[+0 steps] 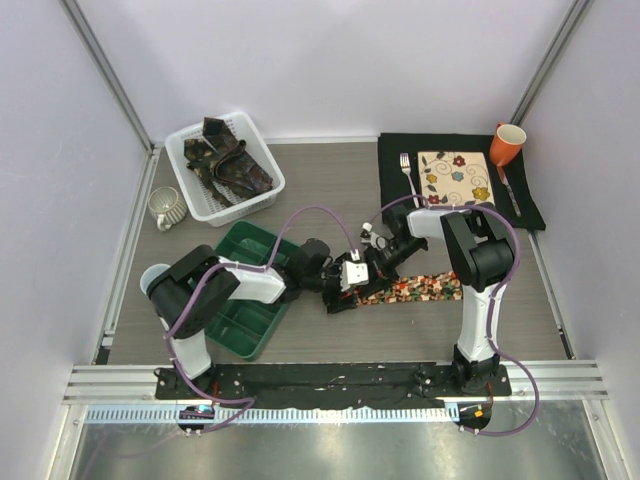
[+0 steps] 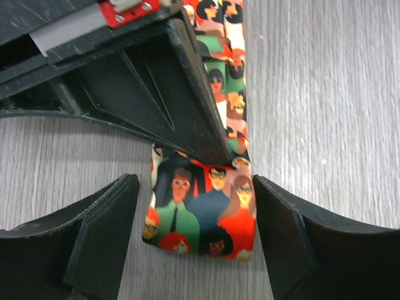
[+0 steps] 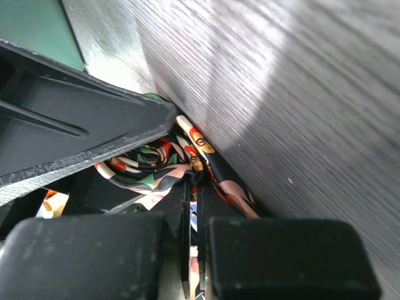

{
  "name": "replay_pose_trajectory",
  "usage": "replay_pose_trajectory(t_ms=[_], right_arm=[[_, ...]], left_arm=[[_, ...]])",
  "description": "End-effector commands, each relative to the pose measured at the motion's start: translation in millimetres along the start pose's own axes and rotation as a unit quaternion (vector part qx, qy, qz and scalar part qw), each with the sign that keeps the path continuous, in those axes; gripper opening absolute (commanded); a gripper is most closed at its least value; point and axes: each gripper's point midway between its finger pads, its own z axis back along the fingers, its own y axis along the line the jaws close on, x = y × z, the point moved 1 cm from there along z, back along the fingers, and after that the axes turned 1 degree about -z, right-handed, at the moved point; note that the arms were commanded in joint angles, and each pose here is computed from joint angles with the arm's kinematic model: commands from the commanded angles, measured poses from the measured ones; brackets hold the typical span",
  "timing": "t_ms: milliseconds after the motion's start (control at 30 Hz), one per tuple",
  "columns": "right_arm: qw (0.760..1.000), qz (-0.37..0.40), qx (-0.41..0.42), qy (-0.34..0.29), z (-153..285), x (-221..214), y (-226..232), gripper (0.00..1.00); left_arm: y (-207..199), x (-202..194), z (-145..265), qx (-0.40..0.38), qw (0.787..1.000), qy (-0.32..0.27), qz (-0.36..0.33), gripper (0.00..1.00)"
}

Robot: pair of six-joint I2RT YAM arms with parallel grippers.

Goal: Roll the ties
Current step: Roll the tie at the center of the board.

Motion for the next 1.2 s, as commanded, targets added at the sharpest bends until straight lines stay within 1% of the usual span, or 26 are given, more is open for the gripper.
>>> replay_pose_trajectory(t_ms=[0, 67, 100, 167, 200, 267, 300, 333, 367, 400, 433, 533, 567, 600, 667, 700, 733, 767, 800, 867, 900, 967, 1000, 1067, 1100, 1167], right_arm=[[0.997, 0.025, -0.078, 0.004, -12.9, 4.5, -34.2, 0.01], [0.997, 0.029, -0.072, 0.002, -13.3, 6.7, -30.2, 0.01], [0.997, 0.032, -0.070, 0.003, -13.7, 7.2, -28.5, 0.01], [0.997, 0.034, -0.064, -0.002, -12.5, 9.4, -24.1, 0.01], [0.998, 0.036, -0.059, -0.005, -11.8, 10.2, -20.5, 0.01], [0.998, 0.032, -0.056, -0.010, -10.9, 11.6, -18.2, 0.01], [0.998, 0.034, -0.055, -0.011, -10.9, 11.9, -16.5, 0.01], [0.998, 0.033, -0.055, -0.009, -11.4, 11.4, -17.2, 0.01], [0.998, 0.031, -0.056, -0.007, -12.2, 10.6, -17.5, 0.01], [0.998, 0.031, -0.056, -0.005, -13.4, 9.1, -17.9, 0.01], [0.998, 0.030, -0.058, -0.003, -14.3, 8.3, -19.7, 0.01], [0.998, 0.031, -0.059, 0.004, -17.3, 5.6, -20.8, 0.01], [0.998, 0.031, -0.060, 0.004, -17.4, 5.7, -21.2, 0.01], [0.998, 0.032, -0.059, 0.005, -17.9, 5.7, -19.9, 0.01], [0.998, 0.033, -0.060, 0.001, -16.9, 8.7, -19.2, 0.01], [0.998, 0.034, -0.059, 0.000, -16.2, 9.1, -18.0, 0.01], [0.998, 0.037, -0.060, -0.002, -15.0, 10.2, -16.9, 0.02], [0.997, 0.040, -0.060, -0.005, -12.7, 10.4, -14.3, 0.04], [0.997, 0.043, -0.060, -0.009, -10.9, 10.8, -13.0, 0.08], [0.997, 0.044, -0.066, -0.016, -6.1, 10.3, -13.3, 0.14], [0.996, 0.049, -0.064, -0.025, -1.2, 10.8, -9.1, 0.18], [0.997, 0.047, -0.056, -0.039, 7.1, 10.7, -6.8, 0.23], [0.996, 0.055, -0.040, -0.054, 14.1, 12.5, 3.1, 0.30], [0.996, 0.056, -0.020, -0.064, 20.4, 10.6, 11.9, 0.39], [0.995, 0.070, 0.000, -0.075, 25.6, 10.8, 24.5, 0.45], [0.994, 0.071, 0.022, -0.082, 26.6, 7.4, 34.8, 0.47]], left_arm=[[-10.8, -11.6, 10.7, -0.019, 0.999, 0.021, -0.026, 0.73], [-13.0, -13.4, 9.3, -0.027, 0.999, 0.025, -0.024, 0.68], [-12.9, -13.0, 8.5, -0.031, 0.999, 0.028, -0.021, 0.62], [-14.7, -15.5, 6.7, -0.039, 0.998, 0.036, -0.015, 0.57], [-15.0, -15.3, 6.6, -0.043, 0.998, 0.042, -0.009, 0.53], [-19.3, -18.1, 7.0, -0.052, 0.997, 0.049, 0.000, 0.50], [-22.2, -21.0, 8.7, -0.057, 0.997, 0.053, 0.005, 0.50], [-24.0, -22.0, 9.0, -0.058, 0.997, 0.053, 0.005, 0.52], [-23.5, -21.7, 10.0, -0.056, 0.997, 0.052, 0.005, 0.57], [-23.9, -22.1, 10.4, -0.053, 0.997, 0.050, 0.003, 0.68], [-21.9, -22.0, 10.6, -0.047, 0.998, 0.047, 0.000, 0.70], [-16.1, -17.9, 5.8, -0.042, 0.998, 0.043, -0.008, 0.70], [-15.6, -18.0, 4.2, -0.045, 0.998, 0.045, -0.006, 0.68], [-12.1, -14.1, 1.6, -0.048, 0.998, 0.047, -0.005, 0.64], [-13.1, -18.6, -3.0, -0.055, 0.997, 0.057, 0.007, 0.58], [-13.7, -21.3, -2.5, -0.057, 0.996, 0.063, 0.012, 0.51], [-14.6, -22.3, -1.5, -0.057, 0.996, 0.065, 0.014, 0.47], [-15.7, -23.9, -0.1, -0.056, 0.996, 0.068, 0.015, 0.45], [-21.8, -31.9, 3.4, -0.061, 0.995, 0.079, 0.021, 0.39], [-23.7, -36.4, 10.8, -0.055, 0.994, 0.088, 0.027, 0.34], [-30.2, -46.1, 16.1, -0.057, 0.993, 0.099, 0.035, 0.31], [-33.4, -52.3, 21.7, -0.050, 0.992, 0.108, 0.044, 0.29], [-37.2, -58.1, 24.1, -0.050, 0.991, 0.116, 0.050, 0.28], [-37.2, -60.7, 25.6, -0.043, 0.990, 0.121, 0.059, 0.27], [-37.1, -61.2, 26.0, -0.041, 0.989, 0.123, 0.065, 0.30], [-36.9, -61.3, 25.7, -0.040, 0.989, 0.124, 0.067, 0.33]])
